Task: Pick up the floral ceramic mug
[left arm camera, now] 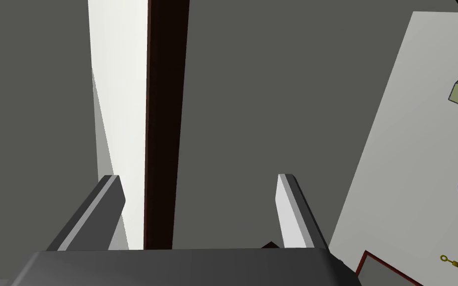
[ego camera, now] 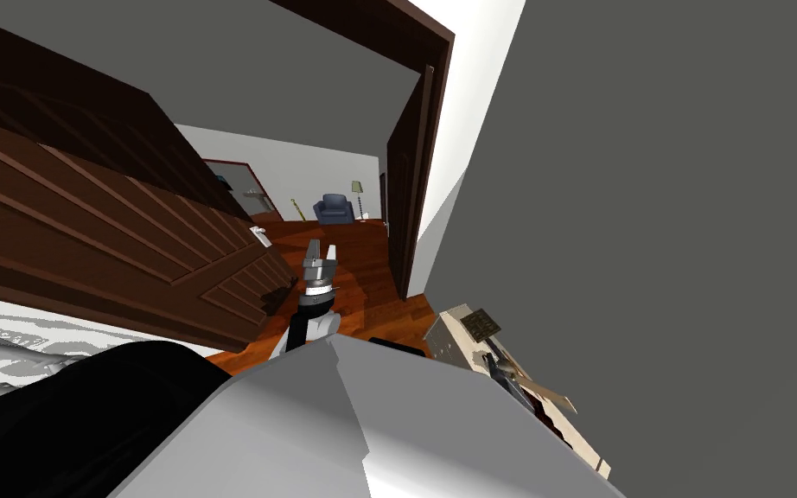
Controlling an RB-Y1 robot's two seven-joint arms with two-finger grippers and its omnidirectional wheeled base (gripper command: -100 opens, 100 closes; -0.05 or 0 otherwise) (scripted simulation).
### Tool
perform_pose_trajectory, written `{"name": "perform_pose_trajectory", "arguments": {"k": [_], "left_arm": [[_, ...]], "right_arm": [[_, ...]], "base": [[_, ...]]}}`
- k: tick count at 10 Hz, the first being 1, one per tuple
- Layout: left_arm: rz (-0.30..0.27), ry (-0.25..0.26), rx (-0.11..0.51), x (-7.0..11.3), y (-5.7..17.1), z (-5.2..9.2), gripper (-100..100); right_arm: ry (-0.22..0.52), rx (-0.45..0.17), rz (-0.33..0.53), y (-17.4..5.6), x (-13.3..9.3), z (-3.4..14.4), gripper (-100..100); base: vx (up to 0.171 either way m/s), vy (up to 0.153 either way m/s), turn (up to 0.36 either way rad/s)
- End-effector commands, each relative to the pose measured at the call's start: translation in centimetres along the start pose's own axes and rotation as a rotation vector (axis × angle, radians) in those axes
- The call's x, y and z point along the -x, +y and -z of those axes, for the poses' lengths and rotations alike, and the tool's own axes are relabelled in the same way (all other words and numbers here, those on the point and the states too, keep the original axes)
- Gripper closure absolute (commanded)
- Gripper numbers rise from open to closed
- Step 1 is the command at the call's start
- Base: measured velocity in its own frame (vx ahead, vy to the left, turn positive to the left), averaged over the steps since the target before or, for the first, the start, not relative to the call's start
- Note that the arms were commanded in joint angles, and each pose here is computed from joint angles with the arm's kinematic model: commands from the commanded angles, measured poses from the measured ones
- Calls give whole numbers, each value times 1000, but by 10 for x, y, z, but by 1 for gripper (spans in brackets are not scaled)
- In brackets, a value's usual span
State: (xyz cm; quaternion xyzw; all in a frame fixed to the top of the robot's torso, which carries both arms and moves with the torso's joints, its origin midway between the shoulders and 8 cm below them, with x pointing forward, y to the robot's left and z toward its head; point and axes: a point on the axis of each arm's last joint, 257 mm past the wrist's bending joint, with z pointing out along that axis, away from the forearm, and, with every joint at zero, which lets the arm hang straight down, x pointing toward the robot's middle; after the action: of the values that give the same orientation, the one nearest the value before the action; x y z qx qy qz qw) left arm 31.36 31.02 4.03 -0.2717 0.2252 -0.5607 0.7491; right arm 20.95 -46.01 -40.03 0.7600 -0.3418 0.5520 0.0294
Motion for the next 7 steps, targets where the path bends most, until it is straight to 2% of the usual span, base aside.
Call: {"name": "perform_pose_trajectory", "arguments": {"k": [1, 2, 4, 5, 7], "left_arm": [[0, 0, 0, 0, 0, 0, 0], [0, 0, 0, 0, 0, 0, 0], [0, 0, 0, 0, 0, 0, 0], [0, 0, 0, 0, 0, 0, 0], [0, 0, 0, 0, 0, 0, 0]], "right_arm": [[-8, 7, -44, 4, 2, 1, -100], [-62, 58, -89, 31, 20, 11, -100], [-61, 60, -136, 31, 20, 11, -100], [-111, 114, -182, 58, 36, 23, -100], [-109, 116, -210, 58, 36, 23, -100]], "base": [[10, 15, -29], [17, 38, 243], [20, 25, 63], [23, 41, 255], [21, 21, 62]]}}
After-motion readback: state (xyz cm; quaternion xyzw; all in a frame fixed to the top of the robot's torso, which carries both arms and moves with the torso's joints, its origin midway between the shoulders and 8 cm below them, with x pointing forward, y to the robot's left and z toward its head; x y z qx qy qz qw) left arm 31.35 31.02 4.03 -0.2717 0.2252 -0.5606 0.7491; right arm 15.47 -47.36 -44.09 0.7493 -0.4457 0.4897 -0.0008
